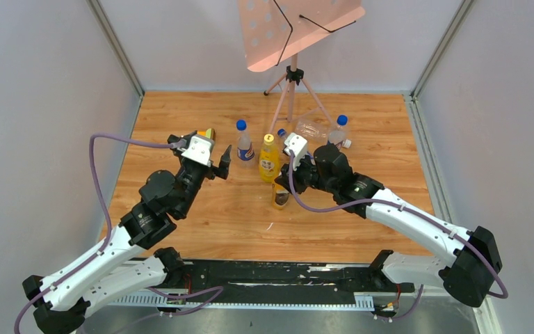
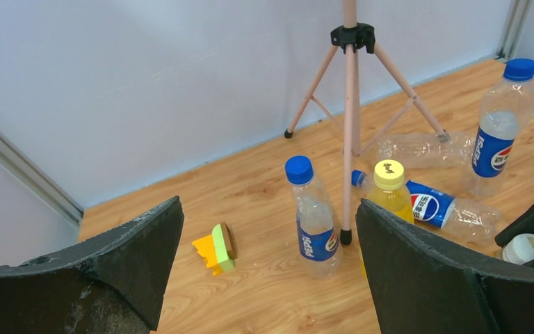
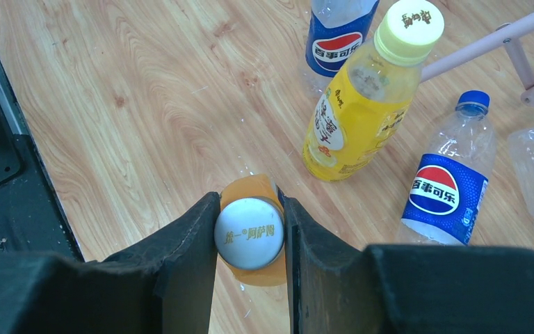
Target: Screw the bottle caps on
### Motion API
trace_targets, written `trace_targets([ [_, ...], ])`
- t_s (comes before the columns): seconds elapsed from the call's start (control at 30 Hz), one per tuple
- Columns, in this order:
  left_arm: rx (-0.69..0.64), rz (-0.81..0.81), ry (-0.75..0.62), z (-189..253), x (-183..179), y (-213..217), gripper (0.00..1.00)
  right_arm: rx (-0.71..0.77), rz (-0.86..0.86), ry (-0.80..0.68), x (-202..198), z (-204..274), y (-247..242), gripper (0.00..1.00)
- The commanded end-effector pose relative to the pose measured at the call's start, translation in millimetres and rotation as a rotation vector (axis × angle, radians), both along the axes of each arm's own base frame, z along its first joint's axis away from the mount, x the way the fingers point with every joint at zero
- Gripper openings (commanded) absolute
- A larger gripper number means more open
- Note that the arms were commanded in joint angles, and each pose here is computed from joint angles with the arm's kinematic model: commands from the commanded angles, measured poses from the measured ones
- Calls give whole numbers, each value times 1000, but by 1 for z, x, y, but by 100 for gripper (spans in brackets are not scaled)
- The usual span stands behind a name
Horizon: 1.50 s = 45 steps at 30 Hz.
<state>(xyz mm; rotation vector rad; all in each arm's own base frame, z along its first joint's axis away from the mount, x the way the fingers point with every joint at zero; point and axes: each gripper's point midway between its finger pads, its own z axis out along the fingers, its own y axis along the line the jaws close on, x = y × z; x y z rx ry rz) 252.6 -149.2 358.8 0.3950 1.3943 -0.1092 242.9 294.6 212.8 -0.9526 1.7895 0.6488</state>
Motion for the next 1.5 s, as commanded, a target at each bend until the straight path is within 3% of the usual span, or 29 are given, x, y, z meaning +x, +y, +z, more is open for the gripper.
trace_targets([
  [0.0, -32, 5, -35, 11, 1, 2, 100, -2, -2, -30, 2, 6, 1, 35],
  [0.13, -27, -6, -32, 10, 0, -1, 100, -4, 5, -30, 1, 8, 1, 46],
  [0.6, -16, -22, -24, 7, 1, -5, 100, 69, -7, -73, -4, 41, -4, 72],
  [0.63, -17, -22, -24, 7, 1, -5, 100, 77, -11, -82, -5, 46, -6, 77],
  [0.67, -18, -23, -24, 8, 1, -5, 100, 87, -13, -90, -6, 50, -8, 91],
  [0.7, -19, -22, -25, 8, 1, -5, 100, 98, -18, -98, -8, 54, -10, 99],
  [0.8, -22, -21, -28, 10, 0, -3, 100, 159, -88, -122, -8, 71, -23, 100],
  [0.9, -23, -17, -37, 14, -2, 0, 100, 278, -364, -79, 8, 90, -56, 100],
  [0.93, -26, -15, -41, 15, -3, 2, 100, 271, -357, -96, 4, 96, -62, 100],
  [1.1, -47, 19, -59, 30, -10, 18, 100, 366, -349, -288, -26, 146, -104, 100],
  [1.23, -68, 32, -68, 44, -24, 37, 100, 434, -505, -482, -35, 171, -163, 100],
  [1.47, -131, 53, -94, 54, -54, 77, 100, 525, -756, -625, -61, 191, -248, 100],
])
